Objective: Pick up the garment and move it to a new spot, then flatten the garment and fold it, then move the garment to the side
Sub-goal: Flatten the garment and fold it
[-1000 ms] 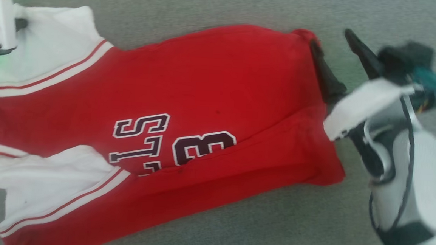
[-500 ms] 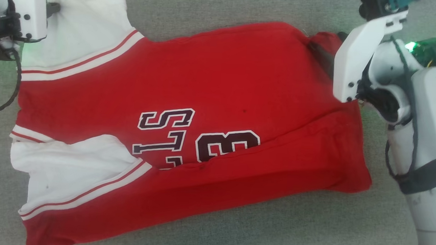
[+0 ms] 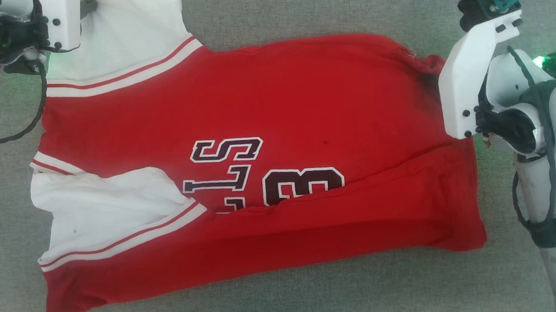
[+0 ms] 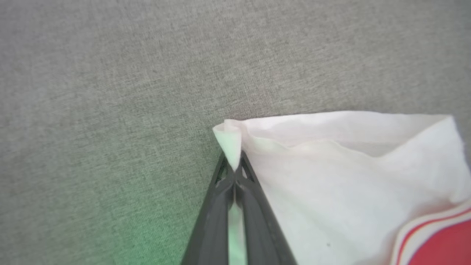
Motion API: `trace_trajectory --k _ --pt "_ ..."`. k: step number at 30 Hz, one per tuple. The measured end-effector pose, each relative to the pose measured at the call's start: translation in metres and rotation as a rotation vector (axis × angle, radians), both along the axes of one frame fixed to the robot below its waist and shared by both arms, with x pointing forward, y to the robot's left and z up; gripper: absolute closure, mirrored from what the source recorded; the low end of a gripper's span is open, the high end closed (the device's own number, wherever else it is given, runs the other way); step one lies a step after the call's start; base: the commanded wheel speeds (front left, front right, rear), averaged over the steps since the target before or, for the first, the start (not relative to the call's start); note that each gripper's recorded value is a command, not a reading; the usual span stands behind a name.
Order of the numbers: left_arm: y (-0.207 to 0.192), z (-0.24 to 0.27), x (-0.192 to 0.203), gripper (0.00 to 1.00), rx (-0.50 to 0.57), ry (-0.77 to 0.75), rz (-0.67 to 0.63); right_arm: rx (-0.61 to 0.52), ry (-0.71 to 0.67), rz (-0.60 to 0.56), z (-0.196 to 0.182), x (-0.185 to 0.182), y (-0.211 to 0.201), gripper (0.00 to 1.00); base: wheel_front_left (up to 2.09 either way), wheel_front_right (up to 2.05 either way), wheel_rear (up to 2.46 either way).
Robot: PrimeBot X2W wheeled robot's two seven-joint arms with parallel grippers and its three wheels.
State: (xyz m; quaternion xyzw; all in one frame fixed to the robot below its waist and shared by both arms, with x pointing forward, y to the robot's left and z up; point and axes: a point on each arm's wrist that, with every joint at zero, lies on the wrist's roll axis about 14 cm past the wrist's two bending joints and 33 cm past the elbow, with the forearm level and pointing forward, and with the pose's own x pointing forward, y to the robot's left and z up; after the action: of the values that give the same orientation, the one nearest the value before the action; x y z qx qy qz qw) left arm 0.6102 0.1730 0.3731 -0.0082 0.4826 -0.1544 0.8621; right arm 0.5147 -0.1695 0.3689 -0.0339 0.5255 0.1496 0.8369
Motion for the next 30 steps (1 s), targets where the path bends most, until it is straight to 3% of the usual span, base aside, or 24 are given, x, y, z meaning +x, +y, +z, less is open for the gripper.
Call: trace_trajectory --k 10,19,30 --pt "0.001 0.019 -0.003 1.0 0.012 -0.026 -0.011 0.031 -0.128 -0.038 0.02 0.008 0.001 1.0 0.0 0.0 0.0" --pt "0.009 0.072 -0.018 1.0 0.038 -0.076 -0.035 0.053 -0.277 -0.039 0.057 0.01 0.002 1.0 0.0 0.0 0.0" --pt "0.011 0.111 -0.077 1.0 0.048 -0.126 -0.074 0.075 -0.36 -0.006 0.089 -0.019 0.005 1.0 0.0 0.0 0.0"
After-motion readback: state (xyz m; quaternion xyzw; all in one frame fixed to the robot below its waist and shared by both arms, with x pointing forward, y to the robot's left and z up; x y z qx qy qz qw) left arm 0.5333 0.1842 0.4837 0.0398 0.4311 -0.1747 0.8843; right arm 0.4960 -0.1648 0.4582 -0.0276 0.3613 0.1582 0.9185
